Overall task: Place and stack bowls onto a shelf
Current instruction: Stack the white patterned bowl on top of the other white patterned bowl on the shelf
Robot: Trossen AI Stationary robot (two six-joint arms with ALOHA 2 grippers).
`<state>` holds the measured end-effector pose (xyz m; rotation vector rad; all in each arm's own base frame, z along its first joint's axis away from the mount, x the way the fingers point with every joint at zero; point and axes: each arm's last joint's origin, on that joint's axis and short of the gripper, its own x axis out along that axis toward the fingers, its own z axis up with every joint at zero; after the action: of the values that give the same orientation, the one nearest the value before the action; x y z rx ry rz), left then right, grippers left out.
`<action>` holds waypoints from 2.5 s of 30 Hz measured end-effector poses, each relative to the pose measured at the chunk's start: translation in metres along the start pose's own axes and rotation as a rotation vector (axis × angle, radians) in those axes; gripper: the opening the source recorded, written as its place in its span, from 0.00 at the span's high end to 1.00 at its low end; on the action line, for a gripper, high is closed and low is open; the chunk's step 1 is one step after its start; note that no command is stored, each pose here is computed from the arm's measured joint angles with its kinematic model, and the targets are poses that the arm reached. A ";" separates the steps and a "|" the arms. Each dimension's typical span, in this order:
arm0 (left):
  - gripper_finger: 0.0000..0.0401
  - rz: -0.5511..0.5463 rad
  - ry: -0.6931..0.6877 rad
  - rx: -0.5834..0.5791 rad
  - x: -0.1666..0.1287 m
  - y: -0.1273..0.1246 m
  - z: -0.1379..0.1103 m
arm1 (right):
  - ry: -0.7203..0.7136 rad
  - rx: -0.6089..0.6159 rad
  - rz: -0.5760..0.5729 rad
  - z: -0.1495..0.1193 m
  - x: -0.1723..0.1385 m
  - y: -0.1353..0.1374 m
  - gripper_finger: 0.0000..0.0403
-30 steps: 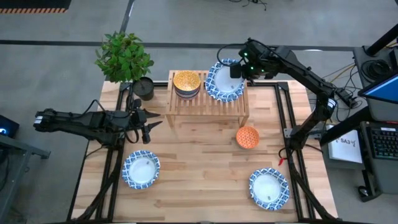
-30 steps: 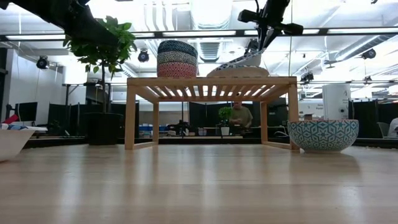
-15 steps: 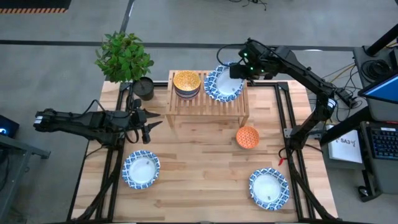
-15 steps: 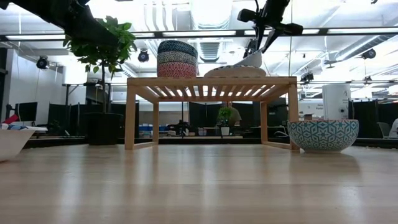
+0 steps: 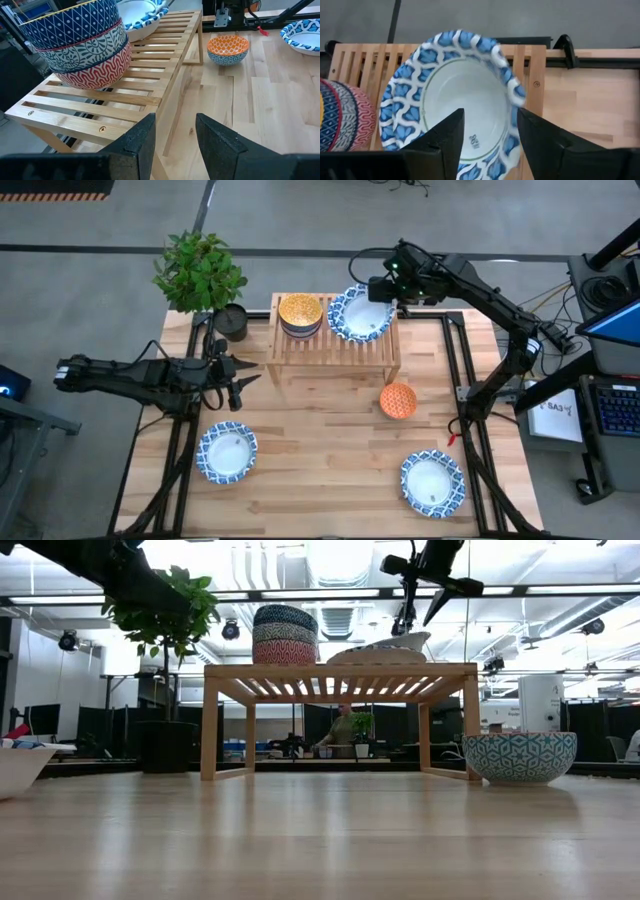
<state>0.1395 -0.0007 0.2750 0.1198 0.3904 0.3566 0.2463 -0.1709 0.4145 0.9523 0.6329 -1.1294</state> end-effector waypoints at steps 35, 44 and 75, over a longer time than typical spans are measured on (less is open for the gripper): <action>0.69 0.000 0.001 -0.003 0.000 0.000 0.000 | -0.062 -0.226 -0.113 -0.031 0.040 0.011 0.97; 0.69 0.000 0.040 -0.002 0.000 0.000 -0.004 | -0.231 -0.378 -0.031 -0.055 -0.025 0.009 0.97; 0.69 -0.509 0.507 -0.408 0.012 -0.025 -0.030 | -0.200 -0.950 0.457 -0.314 0.022 0.024 0.97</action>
<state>0.1458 -0.0188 0.2388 -0.4727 0.8174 -0.0500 0.2881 0.0979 0.2542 0.1351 0.6432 -0.4019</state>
